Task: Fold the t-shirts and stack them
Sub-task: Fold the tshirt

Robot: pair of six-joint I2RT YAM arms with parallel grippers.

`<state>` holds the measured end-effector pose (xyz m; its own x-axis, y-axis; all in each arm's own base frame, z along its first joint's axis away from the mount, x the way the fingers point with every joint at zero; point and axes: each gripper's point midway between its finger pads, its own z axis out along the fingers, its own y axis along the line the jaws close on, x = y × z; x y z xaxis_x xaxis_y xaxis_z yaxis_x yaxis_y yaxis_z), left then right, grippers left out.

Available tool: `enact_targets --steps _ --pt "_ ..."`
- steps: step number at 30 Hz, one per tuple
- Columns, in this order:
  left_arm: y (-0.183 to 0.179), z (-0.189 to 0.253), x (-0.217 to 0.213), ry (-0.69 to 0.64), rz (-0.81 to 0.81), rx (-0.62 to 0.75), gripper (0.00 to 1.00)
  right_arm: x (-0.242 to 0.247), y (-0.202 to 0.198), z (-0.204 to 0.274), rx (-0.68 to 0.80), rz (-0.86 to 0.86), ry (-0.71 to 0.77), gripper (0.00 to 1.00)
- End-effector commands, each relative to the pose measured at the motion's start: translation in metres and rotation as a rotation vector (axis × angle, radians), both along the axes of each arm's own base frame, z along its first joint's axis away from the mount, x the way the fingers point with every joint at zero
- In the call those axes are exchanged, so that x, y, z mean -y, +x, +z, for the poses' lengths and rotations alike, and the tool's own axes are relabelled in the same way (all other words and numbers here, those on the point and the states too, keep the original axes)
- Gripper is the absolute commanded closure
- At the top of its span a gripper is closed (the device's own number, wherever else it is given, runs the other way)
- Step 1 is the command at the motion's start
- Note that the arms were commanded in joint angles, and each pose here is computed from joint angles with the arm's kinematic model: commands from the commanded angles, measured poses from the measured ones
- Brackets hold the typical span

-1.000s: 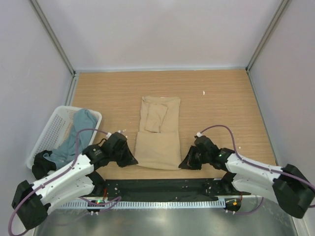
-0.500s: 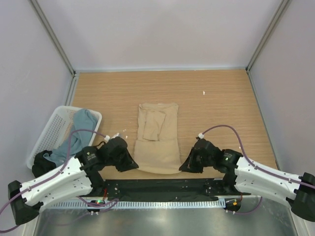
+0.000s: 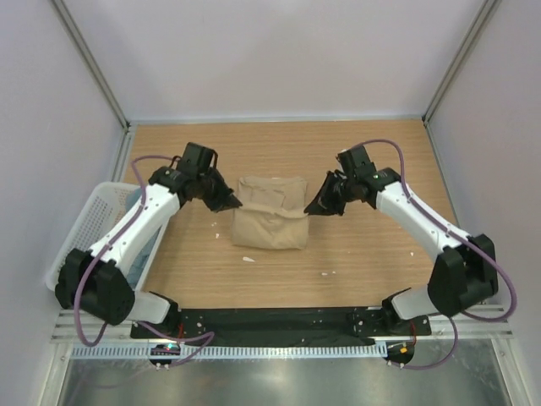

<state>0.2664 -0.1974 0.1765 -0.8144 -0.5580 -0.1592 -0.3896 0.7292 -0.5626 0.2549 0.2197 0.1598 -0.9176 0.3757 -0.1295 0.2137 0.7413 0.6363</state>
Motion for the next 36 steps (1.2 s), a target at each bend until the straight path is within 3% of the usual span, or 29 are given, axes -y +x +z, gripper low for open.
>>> enact_targets --steps 1,5,10,19,24,25,26,27,29,30,31,32,33,34,36 --pt "0.043 0.039 0.013 -0.062 -0.097 0.129 1.00 -0.005 0.029 0.021 0.050 0.091 0.051 0.99" --pt "0.079 0.017 0.016 -0.069 -0.102 0.069 1.00 -0.008 0.067 0.013 0.031 0.088 0.083 0.99" --pt "0.115 0.015 0.017 -0.100 -0.094 0.096 1.00 -0.001 0.112 0.018 0.056 0.057 0.106 0.99" --pt "0.163 -0.014 0.022 -0.114 -0.103 0.061 1.00 0.003 0.165 -0.008 0.025 0.058 0.183 0.99" --pt "0.201 -0.044 0.002 -0.104 -0.035 0.056 1.00 0.008 0.226 -0.013 0.119 0.075 0.248 0.83" --pt "0.213 -0.057 -0.002 -0.082 -0.030 0.052 0.95 0.009 0.238 -0.016 0.129 0.077 0.262 0.82" --pt "0.219 -0.067 -0.008 -0.048 -0.019 0.046 0.89 0.012 0.253 -0.051 0.094 0.079 0.253 0.76" --pt "0.237 -0.063 -0.019 -0.008 -0.024 0.098 0.85 0.022 0.277 -0.037 0.155 0.072 0.243 0.71" --pt "0.246 -0.093 -0.031 0.053 -0.024 0.042 0.73 0.036 0.295 -0.054 0.160 0.047 0.217 0.56" --pt "0.262 -0.074 -0.032 0.040 -0.051 0.098 0.70 0.045 0.305 -0.043 0.200 0.040 0.212 0.52" --pt "0.268 -0.068 -0.034 0.061 -0.060 0.121 0.60 0.052 0.310 -0.040 0.223 0.028 0.174 0.44" --pt "0.267 -0.059 -0.038 0.093 -0.067 0.128 0.54 0.057 0.313 -0.022 0.282 0.049 0.154 0.43" --pt "0.274 -0.040 -0.041 0.118 -0.070 0.180 0.36 0.060 0.310 -0.015 0.291 0.054 0.141 0.43" --pt "0.274 -0.034 -0.047 0.158 -0.076 0.204 0.08 0.061 0.308 -0.009 0.305 0.056 0.133 0.42" --pt "0.264 -0.014 -0.050 0.167 -0.087 0.230 0.11 0.056 0.294 -0.002 0.314 0.082 0.140 0.42"
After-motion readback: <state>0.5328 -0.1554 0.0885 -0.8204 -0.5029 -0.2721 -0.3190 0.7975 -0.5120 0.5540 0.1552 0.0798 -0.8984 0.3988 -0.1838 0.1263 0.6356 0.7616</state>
